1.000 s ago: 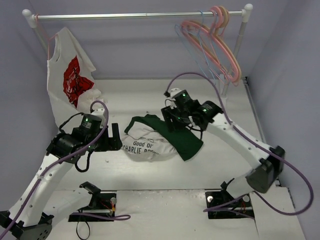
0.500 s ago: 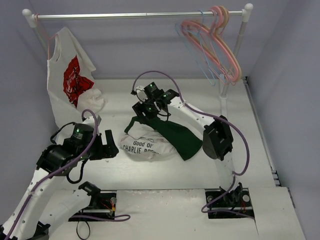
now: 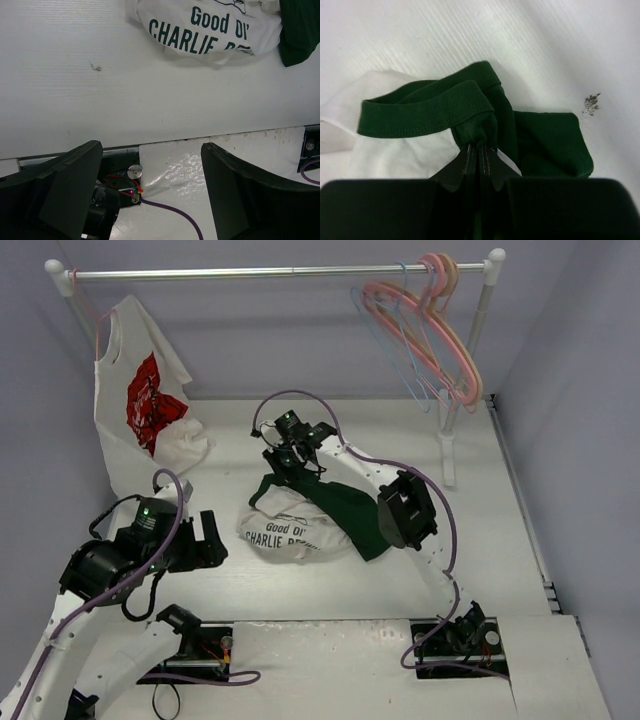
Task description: Place the t-shirt on the hanger
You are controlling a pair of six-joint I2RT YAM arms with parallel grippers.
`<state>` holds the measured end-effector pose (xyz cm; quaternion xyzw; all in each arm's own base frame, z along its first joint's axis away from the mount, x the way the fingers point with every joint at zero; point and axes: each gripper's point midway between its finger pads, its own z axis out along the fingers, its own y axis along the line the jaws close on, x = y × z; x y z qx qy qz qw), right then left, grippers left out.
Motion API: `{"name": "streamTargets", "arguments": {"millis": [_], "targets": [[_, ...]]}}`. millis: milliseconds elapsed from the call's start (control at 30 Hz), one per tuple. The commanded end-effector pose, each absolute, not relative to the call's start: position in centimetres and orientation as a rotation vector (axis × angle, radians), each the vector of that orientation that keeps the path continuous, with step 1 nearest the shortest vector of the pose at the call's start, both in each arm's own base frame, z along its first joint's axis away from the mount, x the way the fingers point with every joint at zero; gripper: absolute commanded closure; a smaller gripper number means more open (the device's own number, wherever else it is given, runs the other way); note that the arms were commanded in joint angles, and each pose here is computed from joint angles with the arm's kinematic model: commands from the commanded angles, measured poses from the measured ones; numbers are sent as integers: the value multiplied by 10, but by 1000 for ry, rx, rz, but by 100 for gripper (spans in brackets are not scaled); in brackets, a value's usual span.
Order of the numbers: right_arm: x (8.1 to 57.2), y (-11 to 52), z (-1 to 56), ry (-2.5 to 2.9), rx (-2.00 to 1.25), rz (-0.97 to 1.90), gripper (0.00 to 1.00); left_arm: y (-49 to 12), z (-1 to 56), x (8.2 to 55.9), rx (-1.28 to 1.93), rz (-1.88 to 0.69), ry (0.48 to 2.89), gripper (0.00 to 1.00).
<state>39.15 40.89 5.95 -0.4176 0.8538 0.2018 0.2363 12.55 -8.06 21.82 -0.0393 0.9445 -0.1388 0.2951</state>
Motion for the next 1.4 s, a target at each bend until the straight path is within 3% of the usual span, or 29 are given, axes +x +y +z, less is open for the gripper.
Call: {"name": "streamTargets", "arguments": {"millis": [0, 100, 167, 300, 400, 500, 667, 933, 1033, 1200, 1367], "targets": [[412, 436, 148, 2101, -1114, 607, 100, -78, 234, 126, -122, -375, 2473, 19], [412, 463, 214, 1905, -1112, 616, 100, -74, 237, 128, -138, -353, 2452, 19], [412, 476, 283, 1728, -1068, 615, 100, -72, 240, 129, -145, -349, 2435, 19], [364, 480, 445, 1286, -955, 635, 100, -71, 250, 134, -157, -346, 2399, 19], [338, 450, 509, 1116, -867, 600, 100, -69, 259, 138, -170, -345, 2364, 19], [324, 410, 524, 1122, -821, 533, 100, -71, 268, 143, -177, -356, 2329, 19], [316, 351, 461, 1337, -806, 384, 100, -74, 280, 152, -165, -367, 2291, 19], [305, 245, 258, 1949, -604, 161, 100, -100, 265, 174, -79, -421, 2335, 19], [290, 236, 198, 2139, -562, 187, 100, -125, 249, 181, -33, -532, 2369, 23], [277, 235, 152, 2263, -568, 210, 100, -171, 219, 188, -7, -783, 2412, 35], [283, 225, 137, 2332, -537, 175, 92, -206, 213, 201, 61, -871, 2375, 36]]}}
